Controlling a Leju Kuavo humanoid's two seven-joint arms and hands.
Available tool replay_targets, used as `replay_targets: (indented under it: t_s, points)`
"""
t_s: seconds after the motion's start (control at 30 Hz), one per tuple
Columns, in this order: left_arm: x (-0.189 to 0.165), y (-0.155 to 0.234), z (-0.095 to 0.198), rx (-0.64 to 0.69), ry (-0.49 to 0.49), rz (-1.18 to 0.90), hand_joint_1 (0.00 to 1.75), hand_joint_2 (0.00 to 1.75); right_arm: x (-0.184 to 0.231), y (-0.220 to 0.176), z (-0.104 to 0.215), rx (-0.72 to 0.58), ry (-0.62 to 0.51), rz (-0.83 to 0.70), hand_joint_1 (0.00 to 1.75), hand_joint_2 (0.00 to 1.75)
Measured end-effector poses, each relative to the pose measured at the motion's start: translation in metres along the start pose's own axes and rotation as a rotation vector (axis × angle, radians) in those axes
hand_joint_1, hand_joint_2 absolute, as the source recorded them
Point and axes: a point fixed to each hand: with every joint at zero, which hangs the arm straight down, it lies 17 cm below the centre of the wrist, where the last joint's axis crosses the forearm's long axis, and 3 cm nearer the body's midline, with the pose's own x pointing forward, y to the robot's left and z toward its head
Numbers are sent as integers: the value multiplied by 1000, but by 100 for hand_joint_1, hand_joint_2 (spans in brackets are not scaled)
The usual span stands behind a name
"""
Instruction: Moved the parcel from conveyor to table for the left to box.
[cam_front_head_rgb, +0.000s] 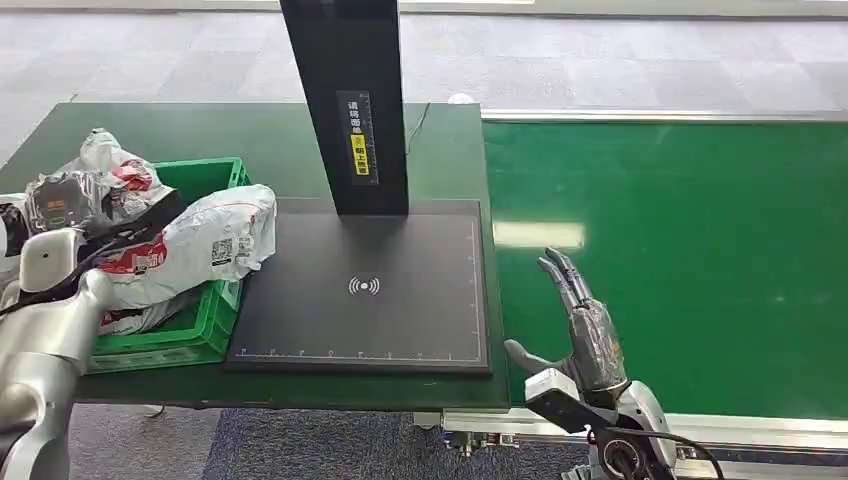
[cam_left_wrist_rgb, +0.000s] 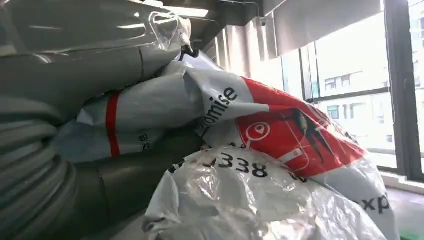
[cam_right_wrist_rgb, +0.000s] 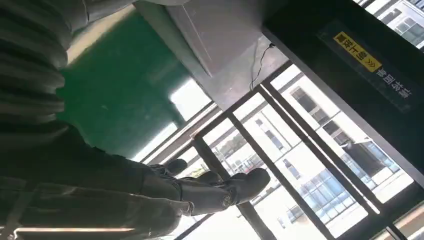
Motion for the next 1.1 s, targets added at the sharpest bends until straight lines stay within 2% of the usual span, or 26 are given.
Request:
replay_targets:
  t_s: [0.27,0.57,0.87,0.9,0.93,0.97,1.0,1.1]
  points:
    - [52,-3,13,33,-139,98,175,175,1,4,-1,6,10,-45,0,175]
    - [125,23,61,108,-377,305,175,175,0,4,6,-2,26,-54,0,175]
    - [152,31,85,78,-475,359,175,175,-1,-1,8,-8,29,-45,0,175]
    - [152,30,86,74,-478,358,150,175,0,-1,7,-7,27,-43,0,175]
    - [151,29,86,69,-475,356,82,175,0,-1,7,-8,27,-42,0,175]
    - [149,27,87,61,-468,350,24,175,0,-1,7,-4,27,-43,0,175]
    - [147,25,86,53,-459,342,2,175,1,0,7,1,25,-44,0,175]
    - [140,19,85,52,-424,297,0,175,2,0,6,6,24,-43,0,175]
